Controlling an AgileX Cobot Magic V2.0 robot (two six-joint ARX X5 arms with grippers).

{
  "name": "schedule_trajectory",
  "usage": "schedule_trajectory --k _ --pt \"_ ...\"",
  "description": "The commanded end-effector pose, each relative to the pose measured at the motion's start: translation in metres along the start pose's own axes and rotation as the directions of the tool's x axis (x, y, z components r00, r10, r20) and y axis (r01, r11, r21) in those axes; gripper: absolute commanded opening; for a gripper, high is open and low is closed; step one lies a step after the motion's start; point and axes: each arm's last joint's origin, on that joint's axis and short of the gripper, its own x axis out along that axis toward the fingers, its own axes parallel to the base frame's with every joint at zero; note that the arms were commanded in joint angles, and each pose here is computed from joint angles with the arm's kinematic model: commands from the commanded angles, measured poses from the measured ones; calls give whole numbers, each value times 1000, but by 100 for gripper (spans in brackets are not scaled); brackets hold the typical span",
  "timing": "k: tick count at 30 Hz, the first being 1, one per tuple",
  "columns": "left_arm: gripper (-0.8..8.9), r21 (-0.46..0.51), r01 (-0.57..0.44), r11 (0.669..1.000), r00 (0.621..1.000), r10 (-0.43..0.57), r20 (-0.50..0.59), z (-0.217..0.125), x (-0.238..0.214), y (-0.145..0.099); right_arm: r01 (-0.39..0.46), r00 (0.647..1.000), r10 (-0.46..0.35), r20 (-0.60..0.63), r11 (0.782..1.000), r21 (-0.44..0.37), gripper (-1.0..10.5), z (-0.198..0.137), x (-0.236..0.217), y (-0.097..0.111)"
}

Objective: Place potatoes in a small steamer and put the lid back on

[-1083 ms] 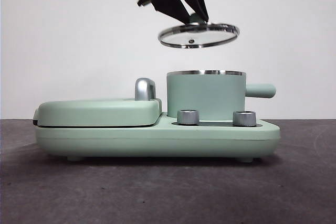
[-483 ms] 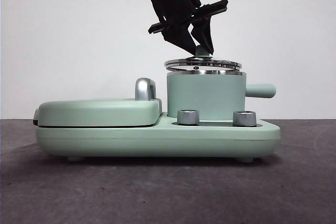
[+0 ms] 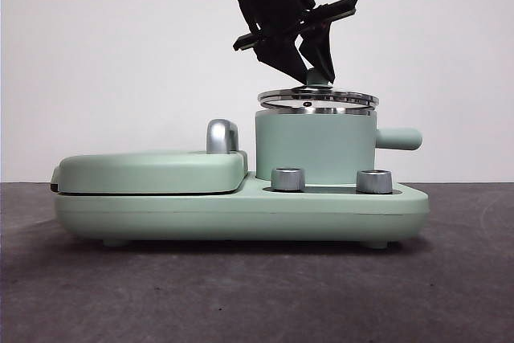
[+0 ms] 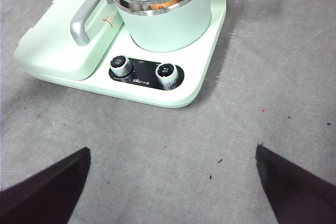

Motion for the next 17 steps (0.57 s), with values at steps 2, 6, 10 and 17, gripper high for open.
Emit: schedule_trajectory --k 2,6,10,17 --pt "23 16 8 1000 1000 -8 23 6 4 -4 -10 1000 10 14 1000 7 487 2 -2 1" --pt "23 14 9 1000 1000 -8 -27 -1 9 -4 -10 1000 10 14 1000 7 487 2 -2 1" --pt "23 14 9 1000 1000 -8 -22 -1 10 -4 -10 1000 10 14 1000 7 487 2 -2 1" --pt "17 12 8 1000 1000 -8 8 2 10 -4 -10 1000 10 14 1000 7 487 2 -2 1"
